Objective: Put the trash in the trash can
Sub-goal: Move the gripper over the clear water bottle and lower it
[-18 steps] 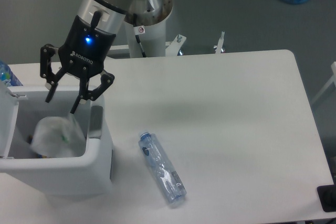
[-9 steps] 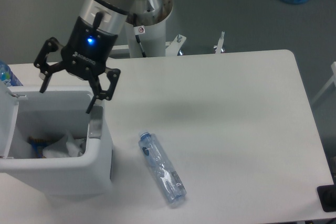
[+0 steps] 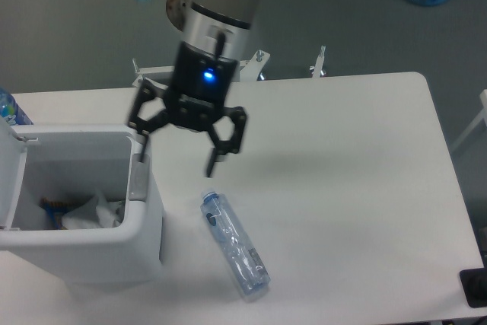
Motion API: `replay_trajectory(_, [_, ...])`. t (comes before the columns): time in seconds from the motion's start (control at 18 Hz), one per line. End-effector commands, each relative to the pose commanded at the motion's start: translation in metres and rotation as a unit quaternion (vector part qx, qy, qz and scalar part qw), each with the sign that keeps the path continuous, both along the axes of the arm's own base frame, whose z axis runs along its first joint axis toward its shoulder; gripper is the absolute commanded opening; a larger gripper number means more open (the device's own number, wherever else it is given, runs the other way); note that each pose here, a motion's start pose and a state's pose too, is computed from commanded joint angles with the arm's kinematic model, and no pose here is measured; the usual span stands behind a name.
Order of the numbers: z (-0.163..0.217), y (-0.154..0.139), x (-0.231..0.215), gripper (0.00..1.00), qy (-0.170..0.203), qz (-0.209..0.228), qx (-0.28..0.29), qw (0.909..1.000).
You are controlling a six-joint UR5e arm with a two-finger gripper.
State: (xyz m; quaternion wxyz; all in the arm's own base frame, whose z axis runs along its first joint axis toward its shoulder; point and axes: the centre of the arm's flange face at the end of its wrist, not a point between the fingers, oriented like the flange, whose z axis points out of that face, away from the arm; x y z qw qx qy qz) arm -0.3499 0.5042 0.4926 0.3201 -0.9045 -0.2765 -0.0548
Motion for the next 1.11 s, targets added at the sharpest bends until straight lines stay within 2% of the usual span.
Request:
replay_trajectory(0.22, [-0.029,-0.004,-0.031,1.0,0.011,0.031,-0.046,0.9984])
replay_trajectory(0.67, [-0.112,0.038,-0.097,1.0,-0.001,0.044,-0.108,0.9931])
replay_trajectory(1.0, [-0.181,0.054,-0.112,1.0,-0.035,0.038,-0.141,0.9886])
replay_trajectory(1.11, [-0.196,0.064,-0.103,1.0,-0.037,0.03,-0.154,0.9869])
